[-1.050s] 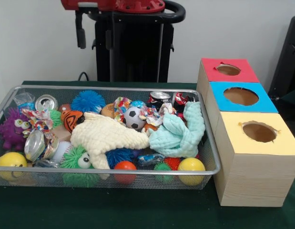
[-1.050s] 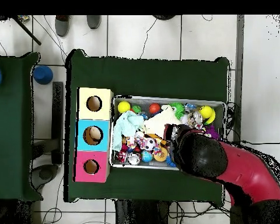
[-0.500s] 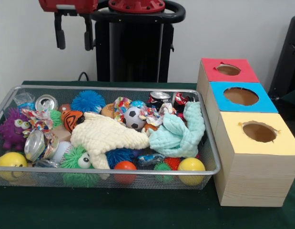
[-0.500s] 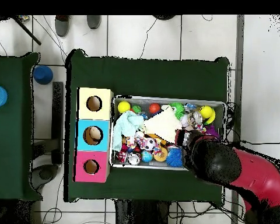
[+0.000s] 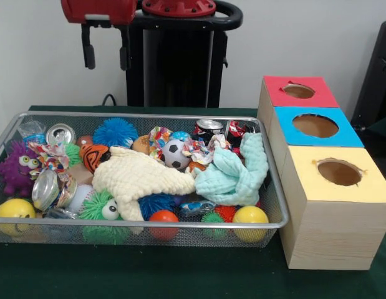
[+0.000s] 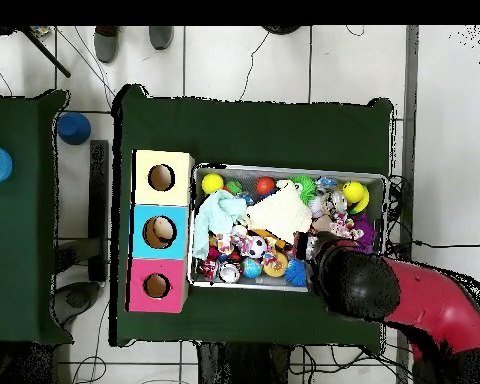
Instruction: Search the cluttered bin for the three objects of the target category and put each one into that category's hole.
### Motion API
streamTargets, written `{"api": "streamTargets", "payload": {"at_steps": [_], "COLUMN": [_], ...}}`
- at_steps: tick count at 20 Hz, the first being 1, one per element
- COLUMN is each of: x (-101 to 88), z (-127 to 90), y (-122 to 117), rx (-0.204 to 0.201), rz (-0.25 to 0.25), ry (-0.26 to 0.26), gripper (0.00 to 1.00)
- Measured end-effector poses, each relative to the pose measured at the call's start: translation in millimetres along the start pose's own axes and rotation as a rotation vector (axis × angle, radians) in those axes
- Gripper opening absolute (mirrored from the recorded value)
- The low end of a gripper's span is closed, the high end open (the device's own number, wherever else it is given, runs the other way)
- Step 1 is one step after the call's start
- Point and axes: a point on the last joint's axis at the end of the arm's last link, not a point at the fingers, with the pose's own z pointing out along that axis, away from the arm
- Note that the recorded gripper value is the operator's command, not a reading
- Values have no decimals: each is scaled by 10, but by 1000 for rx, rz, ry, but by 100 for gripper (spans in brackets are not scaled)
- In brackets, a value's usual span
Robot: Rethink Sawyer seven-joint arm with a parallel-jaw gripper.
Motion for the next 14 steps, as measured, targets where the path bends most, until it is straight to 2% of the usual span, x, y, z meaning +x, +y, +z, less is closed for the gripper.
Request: {"api": "streamTargets", "payload": {"at_steps": [14], "x": [241], "z": [514], "y": [62], "rx": [-24], "rz": [-62], "ry": [-10], "gripper": [100]}}
